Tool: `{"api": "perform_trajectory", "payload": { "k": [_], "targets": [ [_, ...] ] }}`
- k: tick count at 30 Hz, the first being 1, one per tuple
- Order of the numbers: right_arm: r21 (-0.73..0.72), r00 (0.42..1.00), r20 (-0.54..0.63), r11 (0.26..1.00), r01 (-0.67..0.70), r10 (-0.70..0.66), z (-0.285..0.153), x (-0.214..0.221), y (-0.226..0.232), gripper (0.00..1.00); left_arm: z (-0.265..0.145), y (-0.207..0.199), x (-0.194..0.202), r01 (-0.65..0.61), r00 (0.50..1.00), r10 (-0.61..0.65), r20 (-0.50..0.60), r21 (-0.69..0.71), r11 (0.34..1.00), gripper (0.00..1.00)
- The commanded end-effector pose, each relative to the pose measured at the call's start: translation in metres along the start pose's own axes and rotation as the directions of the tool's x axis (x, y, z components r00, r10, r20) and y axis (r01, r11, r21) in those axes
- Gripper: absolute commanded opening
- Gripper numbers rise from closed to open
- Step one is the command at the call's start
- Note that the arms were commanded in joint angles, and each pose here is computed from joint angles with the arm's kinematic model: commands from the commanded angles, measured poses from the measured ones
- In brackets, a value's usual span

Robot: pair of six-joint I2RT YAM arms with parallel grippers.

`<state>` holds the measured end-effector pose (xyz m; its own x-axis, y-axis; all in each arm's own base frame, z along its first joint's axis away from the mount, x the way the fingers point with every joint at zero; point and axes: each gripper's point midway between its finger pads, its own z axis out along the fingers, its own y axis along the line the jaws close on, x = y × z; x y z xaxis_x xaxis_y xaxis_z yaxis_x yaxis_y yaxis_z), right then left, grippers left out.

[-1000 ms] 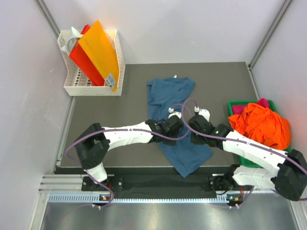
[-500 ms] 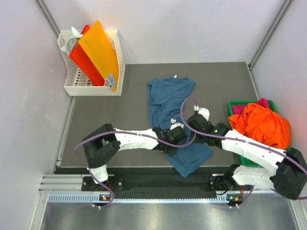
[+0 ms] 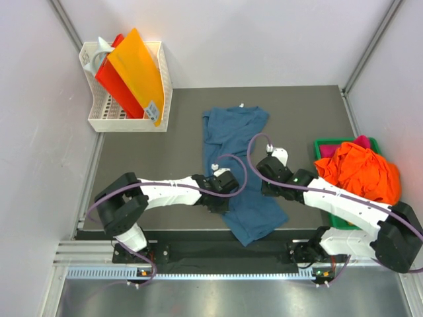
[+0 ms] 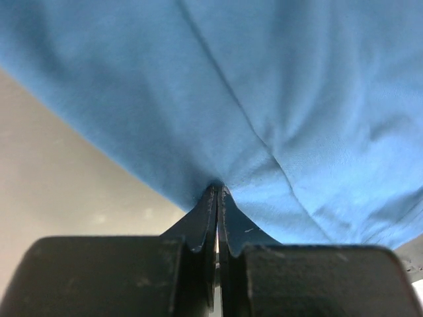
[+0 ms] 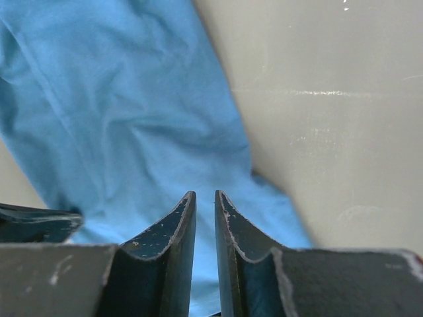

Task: Fold and stack the t-shirts
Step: Rotate the tshirt 90 degrees

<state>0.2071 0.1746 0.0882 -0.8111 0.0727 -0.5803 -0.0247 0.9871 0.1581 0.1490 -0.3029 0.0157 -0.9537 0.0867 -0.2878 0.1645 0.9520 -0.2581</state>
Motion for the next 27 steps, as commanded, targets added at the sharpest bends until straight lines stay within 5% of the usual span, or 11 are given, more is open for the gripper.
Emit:
{"api": "perform_trajectory", "payload": {
  "k": [1, 8, 15, 23, 27],
  "targets": [
    [-0.037, 0.997, 0.076, 0.999, -0.018, 0.021, -0.005, -0.026, 0.017, 0.19, -0.014, 0.116, 0.052, -0.038, 0.983, -0.035, -0.178, -0.393, 0.919, 0.02],
    [-0.024, 0.997, 0.078, 0.999, -0.022, 0.024, -0.002, -0.024, 0.014, 0.20, -0.034, 0.156, 0.051, 0.113, 0.970, -0.194, -0.147, -0.436, 0.893, 0.03],
    [-0.015, 0.995, 0.090, 0.999, -0.032, 0.033, 0.001, -0.024, 0.010, 0.22, -0.054, 0.161, 0.038, 0.147, 0.973, -0.211, -0.095, -0.448, 0.882, 0.03],
    [-0.009, 0.989, 0.146, 1.000, 0.018, -0.016, -0.001, -0.058, 0.017, 0.25, -0.105, 0.092, -0.060, 0.167, 0.966, -0.132, 0.222, -0.145, 0.975, 0.04],
    [-0.002, 0.990, 0.140, 1.000, 0.024, -0.024, 0.003, -0.059, 0.016, 0.26, -0.116, 0.047, -0.094, 0.119, 0.951, -0.113, 0.289, -0.005, 0.993, 0.04]
  ]
}}
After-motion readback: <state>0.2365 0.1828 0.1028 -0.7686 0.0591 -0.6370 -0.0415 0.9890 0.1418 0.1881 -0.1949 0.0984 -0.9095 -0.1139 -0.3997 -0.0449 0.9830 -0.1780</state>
